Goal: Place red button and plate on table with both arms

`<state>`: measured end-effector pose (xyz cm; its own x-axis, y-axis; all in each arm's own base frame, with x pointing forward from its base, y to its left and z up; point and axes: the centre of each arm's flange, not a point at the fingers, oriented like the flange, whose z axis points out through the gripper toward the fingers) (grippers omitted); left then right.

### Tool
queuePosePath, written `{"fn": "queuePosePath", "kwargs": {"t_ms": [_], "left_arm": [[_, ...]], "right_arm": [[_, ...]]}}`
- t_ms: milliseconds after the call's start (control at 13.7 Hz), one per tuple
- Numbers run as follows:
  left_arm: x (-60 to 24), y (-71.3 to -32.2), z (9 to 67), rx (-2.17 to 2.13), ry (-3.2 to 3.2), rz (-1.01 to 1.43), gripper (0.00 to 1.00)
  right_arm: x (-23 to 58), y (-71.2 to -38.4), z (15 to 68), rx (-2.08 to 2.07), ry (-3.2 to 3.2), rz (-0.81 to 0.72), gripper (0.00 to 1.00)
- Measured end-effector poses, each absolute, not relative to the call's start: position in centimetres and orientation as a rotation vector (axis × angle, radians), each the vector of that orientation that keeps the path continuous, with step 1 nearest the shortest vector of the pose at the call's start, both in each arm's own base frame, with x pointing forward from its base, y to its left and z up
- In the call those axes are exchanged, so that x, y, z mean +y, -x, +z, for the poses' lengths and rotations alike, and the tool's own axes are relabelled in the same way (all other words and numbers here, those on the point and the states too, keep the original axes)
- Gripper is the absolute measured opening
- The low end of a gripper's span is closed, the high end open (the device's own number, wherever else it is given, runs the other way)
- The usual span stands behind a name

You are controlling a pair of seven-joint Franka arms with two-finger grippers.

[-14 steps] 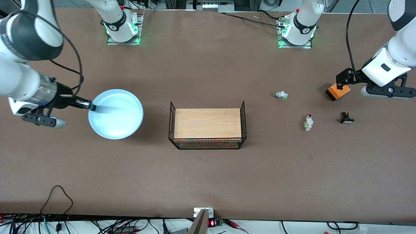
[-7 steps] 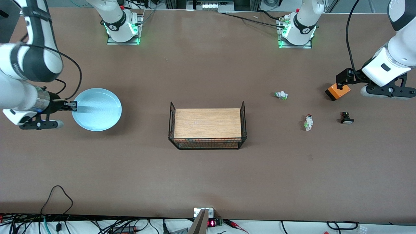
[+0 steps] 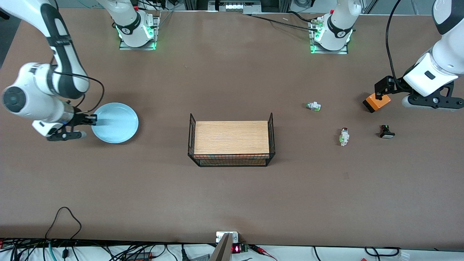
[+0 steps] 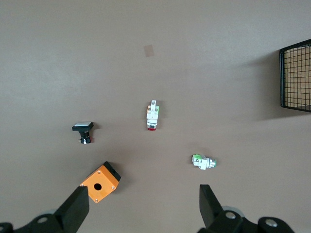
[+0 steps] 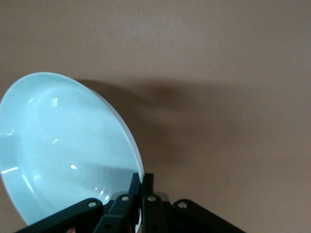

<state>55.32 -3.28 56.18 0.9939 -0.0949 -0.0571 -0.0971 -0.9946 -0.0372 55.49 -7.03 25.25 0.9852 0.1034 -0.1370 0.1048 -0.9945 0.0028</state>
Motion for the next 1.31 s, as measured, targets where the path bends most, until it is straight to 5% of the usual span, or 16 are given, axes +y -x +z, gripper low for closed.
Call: {"fn": "queuePosePath", "kwargs": {"t_ms": [365,1022,1315], "left_arm": [[-3.3,-55.3,56.1,0.149,3.097,0.093,1.0],[-3.3,-55.2,56.1,0.15,3.096,0.098,1.0],[-3.3,-55.2,56.1,0.151,3.096,0.098,1.0]], "right_arm": [[-9.3,-54.1,21.9,0.214,-3.122,-0.158,0.08],[-4.2,-58.3,35.8,0.09,-3.121,-0.253,0.93],[-0.4,-59.9,44.7,0.022,-3.106,-0.251,1.0]]}}
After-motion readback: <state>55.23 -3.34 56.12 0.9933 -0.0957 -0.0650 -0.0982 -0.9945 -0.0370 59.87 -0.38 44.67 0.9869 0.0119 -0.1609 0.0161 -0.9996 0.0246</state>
